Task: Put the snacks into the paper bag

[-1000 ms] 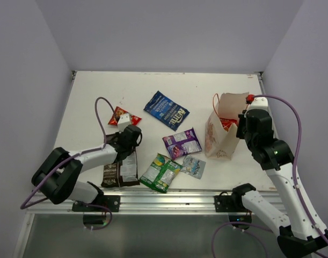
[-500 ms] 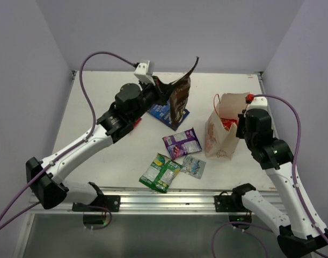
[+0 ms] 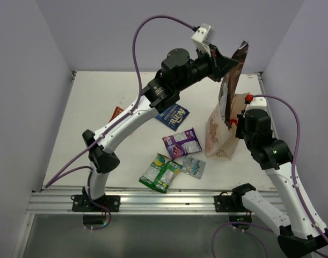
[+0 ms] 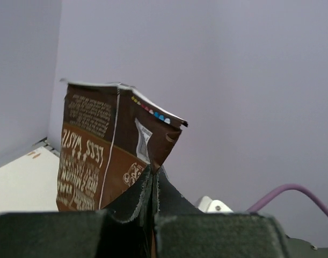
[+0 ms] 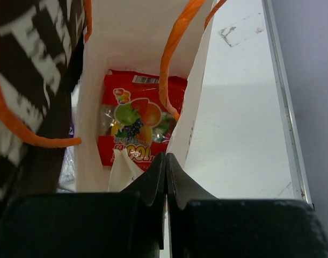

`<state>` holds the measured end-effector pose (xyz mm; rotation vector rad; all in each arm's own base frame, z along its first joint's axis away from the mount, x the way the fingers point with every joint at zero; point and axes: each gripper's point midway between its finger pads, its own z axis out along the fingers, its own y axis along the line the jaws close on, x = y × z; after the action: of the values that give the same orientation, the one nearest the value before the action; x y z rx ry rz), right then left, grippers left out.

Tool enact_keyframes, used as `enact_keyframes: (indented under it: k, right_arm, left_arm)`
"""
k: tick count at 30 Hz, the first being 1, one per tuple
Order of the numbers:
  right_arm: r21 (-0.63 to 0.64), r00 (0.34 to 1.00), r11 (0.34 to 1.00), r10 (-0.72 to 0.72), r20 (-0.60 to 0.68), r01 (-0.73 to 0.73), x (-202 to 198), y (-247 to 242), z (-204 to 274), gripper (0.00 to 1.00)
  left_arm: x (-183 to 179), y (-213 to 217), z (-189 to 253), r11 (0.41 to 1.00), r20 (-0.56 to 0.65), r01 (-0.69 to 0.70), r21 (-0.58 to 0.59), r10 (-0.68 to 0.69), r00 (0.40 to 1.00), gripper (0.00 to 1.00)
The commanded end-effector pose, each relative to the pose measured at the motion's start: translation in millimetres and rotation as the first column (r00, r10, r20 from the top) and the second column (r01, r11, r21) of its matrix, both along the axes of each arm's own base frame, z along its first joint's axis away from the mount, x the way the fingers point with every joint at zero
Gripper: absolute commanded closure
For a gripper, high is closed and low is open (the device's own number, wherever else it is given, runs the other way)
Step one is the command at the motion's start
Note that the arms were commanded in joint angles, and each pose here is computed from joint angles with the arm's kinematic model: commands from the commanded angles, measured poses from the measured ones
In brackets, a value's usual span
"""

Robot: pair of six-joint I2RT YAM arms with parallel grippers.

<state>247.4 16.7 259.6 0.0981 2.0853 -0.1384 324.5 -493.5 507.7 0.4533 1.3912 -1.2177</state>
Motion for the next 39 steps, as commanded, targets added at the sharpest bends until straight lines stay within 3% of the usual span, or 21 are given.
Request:
enact_keyframes:
  k: [1,11,21,31,39]
  right_arm:
    - [-0.009,1.000,1.000,0.014,-0.008,-0.014,1.0,2.1,-4.1,1.00]
    - [-0.009,1.000,1.000,0.019,-0.015,-0.019,1.8,3.6,-5.6,1.00]
    - [-0.010,1.000,1.000,0.021,-0.021,-0.021,2.6,4.2,-7.0,1.00]
    - [-0.010,1.000,1.000,0.017,-0.017,-0.018,1.7,3.5,-6.1,1.00]
    - [-0.015,0.999,1.000,0.025,-0.026,-0.025,3.0,5.3,-8.6,1.00]
  left_arm:
    - [-31.4,19.2,71.8,0.987,0.104,0.055,-0.153,-0.040,0.994,1.00]
    - [-53.1,26.8,114.5,0.942,0.176,0.151,-0.299,-0.101,0.979,1.00]
    - [-62.8,40.9,149.6,0.901,0.254,0.169,-0.400,-0.068,0.965,1.00]
    - [-66.3,12.8,131.6,0.879,0.264,0.239,-0.412,-0.136,0.955,1.00]
    - [-70.1,22.1,147.4,0.866,0.306,0.229,-0.444,-0.093,0.947,1.00]
